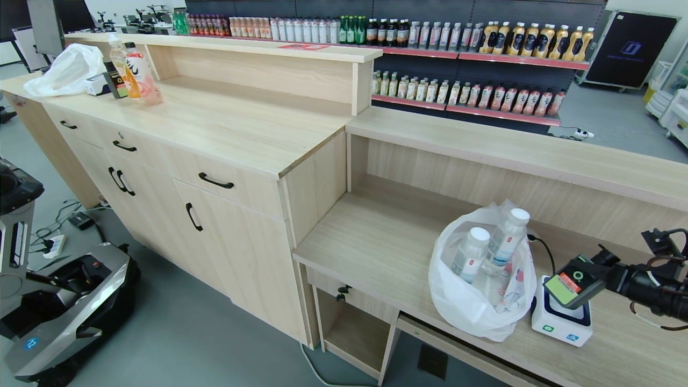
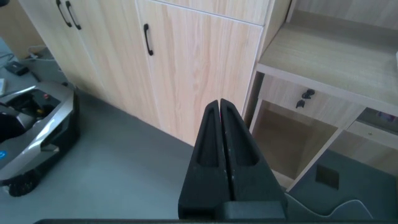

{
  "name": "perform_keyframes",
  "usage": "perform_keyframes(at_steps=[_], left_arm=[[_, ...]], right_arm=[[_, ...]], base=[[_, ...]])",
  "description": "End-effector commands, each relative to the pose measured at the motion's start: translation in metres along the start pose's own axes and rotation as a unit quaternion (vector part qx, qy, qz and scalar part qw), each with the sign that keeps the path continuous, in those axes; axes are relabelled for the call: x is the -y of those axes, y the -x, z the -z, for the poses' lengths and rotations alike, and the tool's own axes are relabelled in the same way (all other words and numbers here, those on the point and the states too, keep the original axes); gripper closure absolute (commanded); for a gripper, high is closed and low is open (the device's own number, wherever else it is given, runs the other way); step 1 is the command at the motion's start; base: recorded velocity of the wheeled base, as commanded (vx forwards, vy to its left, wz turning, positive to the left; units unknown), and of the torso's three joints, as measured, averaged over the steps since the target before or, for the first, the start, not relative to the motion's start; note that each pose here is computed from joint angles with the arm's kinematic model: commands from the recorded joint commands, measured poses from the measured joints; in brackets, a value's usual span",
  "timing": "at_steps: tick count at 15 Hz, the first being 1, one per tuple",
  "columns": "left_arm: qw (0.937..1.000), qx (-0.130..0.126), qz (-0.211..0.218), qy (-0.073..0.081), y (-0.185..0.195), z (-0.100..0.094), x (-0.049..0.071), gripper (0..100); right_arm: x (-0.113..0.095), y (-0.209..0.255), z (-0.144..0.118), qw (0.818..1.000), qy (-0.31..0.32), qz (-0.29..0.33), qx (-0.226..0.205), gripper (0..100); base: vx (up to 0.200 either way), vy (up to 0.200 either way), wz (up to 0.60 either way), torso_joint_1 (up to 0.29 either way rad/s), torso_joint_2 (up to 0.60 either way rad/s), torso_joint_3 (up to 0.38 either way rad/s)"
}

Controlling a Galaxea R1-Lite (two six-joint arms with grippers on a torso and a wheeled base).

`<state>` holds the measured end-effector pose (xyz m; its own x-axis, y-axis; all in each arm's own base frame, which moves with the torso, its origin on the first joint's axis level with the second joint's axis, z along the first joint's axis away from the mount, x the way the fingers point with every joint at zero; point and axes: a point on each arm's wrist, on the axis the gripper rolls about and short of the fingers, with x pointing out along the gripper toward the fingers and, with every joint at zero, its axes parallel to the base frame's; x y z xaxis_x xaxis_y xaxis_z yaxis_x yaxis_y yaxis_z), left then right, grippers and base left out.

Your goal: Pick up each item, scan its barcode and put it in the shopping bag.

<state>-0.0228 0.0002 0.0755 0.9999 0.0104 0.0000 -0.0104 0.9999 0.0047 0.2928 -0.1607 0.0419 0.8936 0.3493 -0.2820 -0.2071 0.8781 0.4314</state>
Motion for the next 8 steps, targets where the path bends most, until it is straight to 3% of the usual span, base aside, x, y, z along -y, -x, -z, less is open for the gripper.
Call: perform_keyframes(at_steps=[1,8], left_arm=[[1.0000,0.000,0.000,0.000,0.0000,0.0000,0.0000,100],[1.0000,0.000,0.000,0.000,0.0000,0.0000,0.0000,100]], right_arm=[[0.0003,-0.0002,0.0002,1.000,0.000,0.000,0.000,100],[-0.0036,0.0026,-0.0050,1.000,0.015,-0.002,0.009,100]], base=[[0.000,0.000,0.00,0.000,0.00,0.000],[0.000,0.000,0.00,0.000,0.00,0.000]])
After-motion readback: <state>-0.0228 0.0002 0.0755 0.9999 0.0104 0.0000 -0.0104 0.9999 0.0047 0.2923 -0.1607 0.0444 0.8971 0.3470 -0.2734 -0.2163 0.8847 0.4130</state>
